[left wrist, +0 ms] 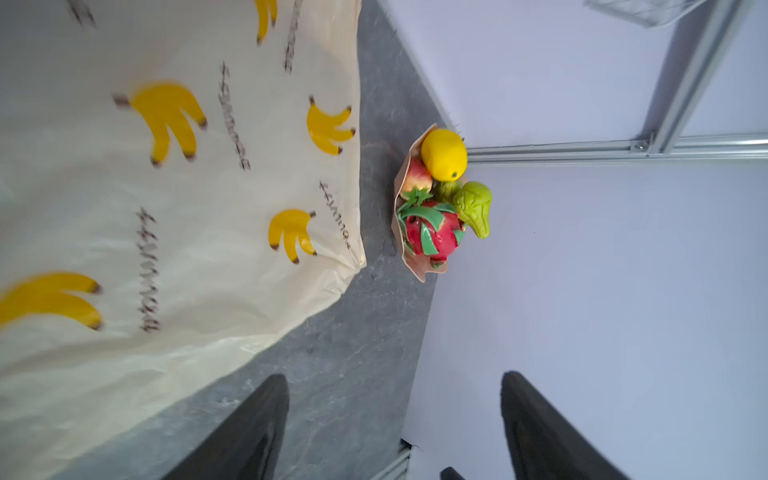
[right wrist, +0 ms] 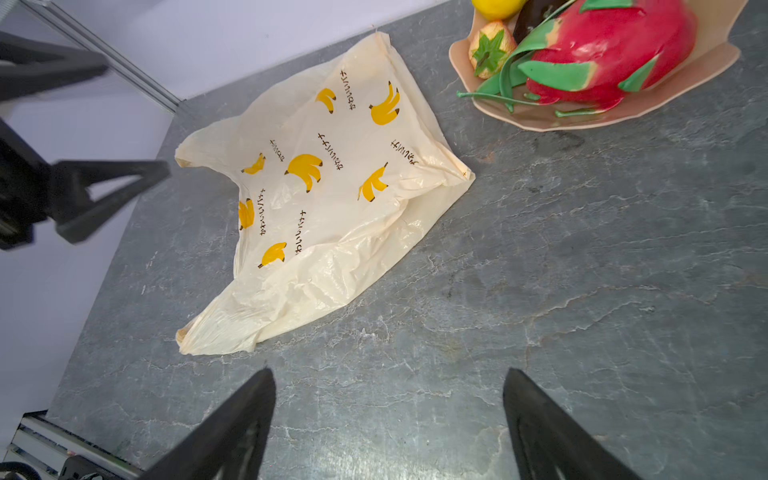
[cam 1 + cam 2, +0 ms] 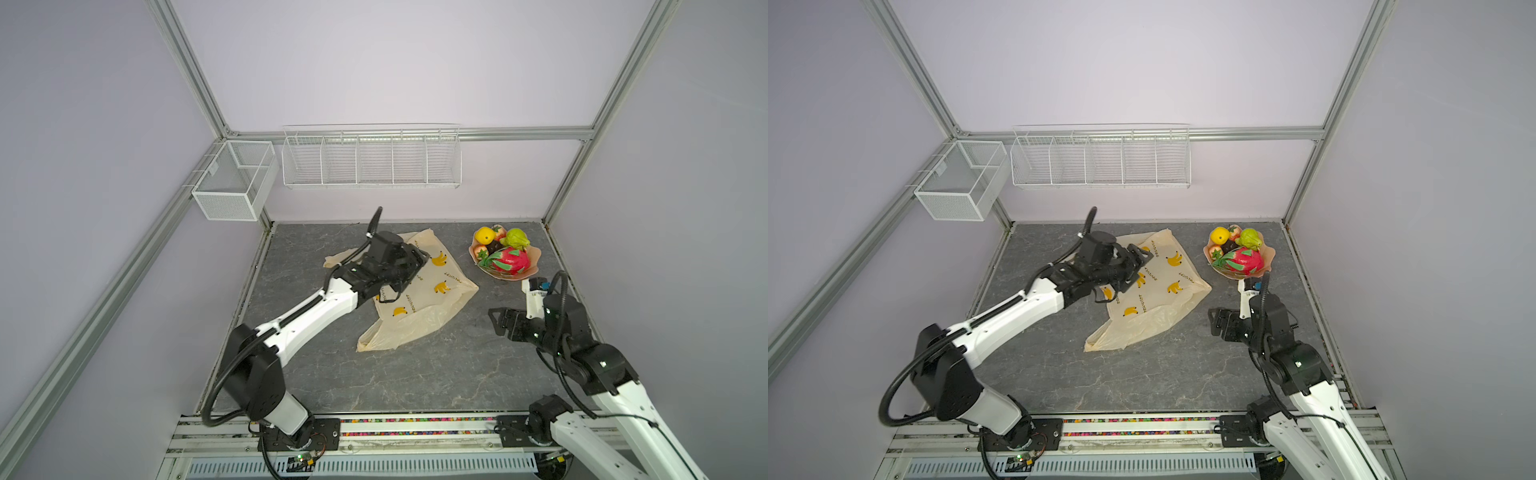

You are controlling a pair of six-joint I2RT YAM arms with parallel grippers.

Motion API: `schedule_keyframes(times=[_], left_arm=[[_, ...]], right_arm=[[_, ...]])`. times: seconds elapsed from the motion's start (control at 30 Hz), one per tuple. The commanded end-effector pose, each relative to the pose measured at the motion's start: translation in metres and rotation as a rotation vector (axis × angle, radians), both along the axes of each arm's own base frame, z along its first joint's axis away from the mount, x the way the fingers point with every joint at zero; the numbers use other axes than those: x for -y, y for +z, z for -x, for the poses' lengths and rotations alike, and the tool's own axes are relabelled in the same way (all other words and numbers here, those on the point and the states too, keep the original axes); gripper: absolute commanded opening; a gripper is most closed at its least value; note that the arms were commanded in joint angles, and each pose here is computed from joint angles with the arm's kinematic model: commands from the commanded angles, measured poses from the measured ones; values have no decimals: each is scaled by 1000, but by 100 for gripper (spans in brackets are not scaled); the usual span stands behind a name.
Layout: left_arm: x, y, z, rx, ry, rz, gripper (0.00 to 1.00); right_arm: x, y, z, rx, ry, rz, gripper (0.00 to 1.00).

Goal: Place the fruits into the plastic bag

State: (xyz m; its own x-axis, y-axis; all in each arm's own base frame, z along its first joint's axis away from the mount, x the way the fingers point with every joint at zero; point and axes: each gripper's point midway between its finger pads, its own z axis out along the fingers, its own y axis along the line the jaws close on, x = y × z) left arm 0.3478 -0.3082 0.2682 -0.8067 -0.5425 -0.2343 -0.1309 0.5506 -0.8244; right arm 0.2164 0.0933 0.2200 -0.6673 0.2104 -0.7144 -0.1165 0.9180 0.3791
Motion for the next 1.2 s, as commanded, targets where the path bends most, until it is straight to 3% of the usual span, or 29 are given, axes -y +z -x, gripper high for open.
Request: schedule_keyframes(times=[0.0, 0.07, 0.13, 0.23, 0.33, 0.43, 0.63, 0.83, 1.0, 1.17], left_arm=[[-65, 5, -8, 144, -93, -350, 88], [-88, 12, -12, 256, -218, -596, 92], [-96, 5, -8, 369, -436, -825, 92], [-97, -27, 15, 496, -816, -1010, 86], [-105, -53, 23, 688, -1009, -1172, 84], [-106, -73, 24, 909, -1074, -1278, 86], [-118, -127, 15, 889, -1237, -1319, 84], [-114, -170, 11, 956, -1390, -1365, 85], [-109, -183, -7, 1006, -1377, -1421, 85], [-100, -198, -9, 1038, -1411, -1385, 84]], right_arm=[[6, -5, 17, -48, -8, 7, 88], [6, -8, 22, -70, -3, -1, 88], [5, -10, 26, -93, 1, -6, 88], [4, -9, 27, -97, 2, -21, 88], [1, -5, 26, -93, 8, -36, 88], [-2, 0, 25, -94, 26, -41, 88], [-7, 5, 23, -106, 58, -28, 88], [-9, 4, 23, -119, 67, -35, 88], [-6, 11, 28, -83, 46, -61, 88], [-2, 6, 38, -92, 46, -60, 88]])
